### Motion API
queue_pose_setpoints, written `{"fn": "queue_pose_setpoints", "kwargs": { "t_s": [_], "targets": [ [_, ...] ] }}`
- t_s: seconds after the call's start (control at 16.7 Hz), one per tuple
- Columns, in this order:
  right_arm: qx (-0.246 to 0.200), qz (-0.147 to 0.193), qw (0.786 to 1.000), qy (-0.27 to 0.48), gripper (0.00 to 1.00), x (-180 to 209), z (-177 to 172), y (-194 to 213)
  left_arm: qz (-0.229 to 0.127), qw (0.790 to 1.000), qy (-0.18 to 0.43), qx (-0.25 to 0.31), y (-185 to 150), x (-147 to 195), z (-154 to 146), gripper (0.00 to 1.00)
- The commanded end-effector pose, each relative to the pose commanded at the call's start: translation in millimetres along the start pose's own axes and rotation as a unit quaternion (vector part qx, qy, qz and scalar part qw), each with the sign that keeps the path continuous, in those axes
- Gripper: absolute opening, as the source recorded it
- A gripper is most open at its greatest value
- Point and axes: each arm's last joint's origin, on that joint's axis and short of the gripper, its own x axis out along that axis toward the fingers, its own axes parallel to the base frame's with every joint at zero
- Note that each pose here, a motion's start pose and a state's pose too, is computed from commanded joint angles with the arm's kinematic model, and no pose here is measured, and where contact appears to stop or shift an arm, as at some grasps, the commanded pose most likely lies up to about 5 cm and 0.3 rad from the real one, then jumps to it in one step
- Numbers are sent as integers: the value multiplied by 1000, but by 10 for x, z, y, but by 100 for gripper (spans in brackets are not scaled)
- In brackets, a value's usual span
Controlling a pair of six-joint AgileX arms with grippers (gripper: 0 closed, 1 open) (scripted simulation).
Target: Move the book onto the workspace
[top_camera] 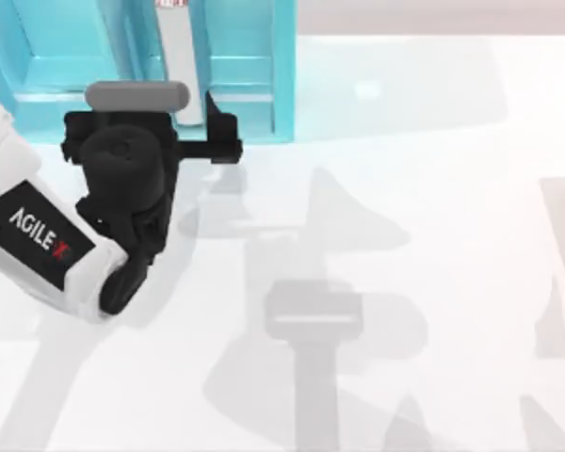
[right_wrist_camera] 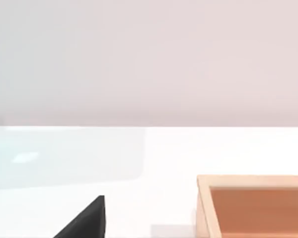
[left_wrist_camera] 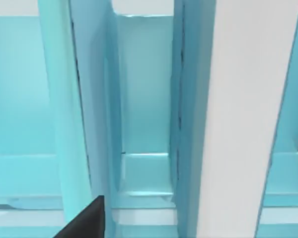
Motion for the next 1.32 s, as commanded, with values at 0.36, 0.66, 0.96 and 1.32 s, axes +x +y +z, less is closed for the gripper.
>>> {"fn": "queue_pose_setpoints", "kwargs": {
  "t_s": [0.36, 0.66, 0.96, 1.32],
  "targets": [
    [0, 0, 1000, 0, 100, 0, 0, 0, -4, 1000, 9, 4, -45, 25, -116, 100],
    [0, 0, 1000, 0, 100, 0, 0, 0, -4, 1000, 9, 4, -51, 181, -125, 100],
    [0, 0, 1000, 0, 100, 0, 0, 0, -4, 1000, 9, 5, -81, 679, -141, 100],
    [0, 0, 1000, 0, 100, 0, 0, 0, -4, 1000, 9, 4, -53, 1025, -134, 100]
  ]
}}
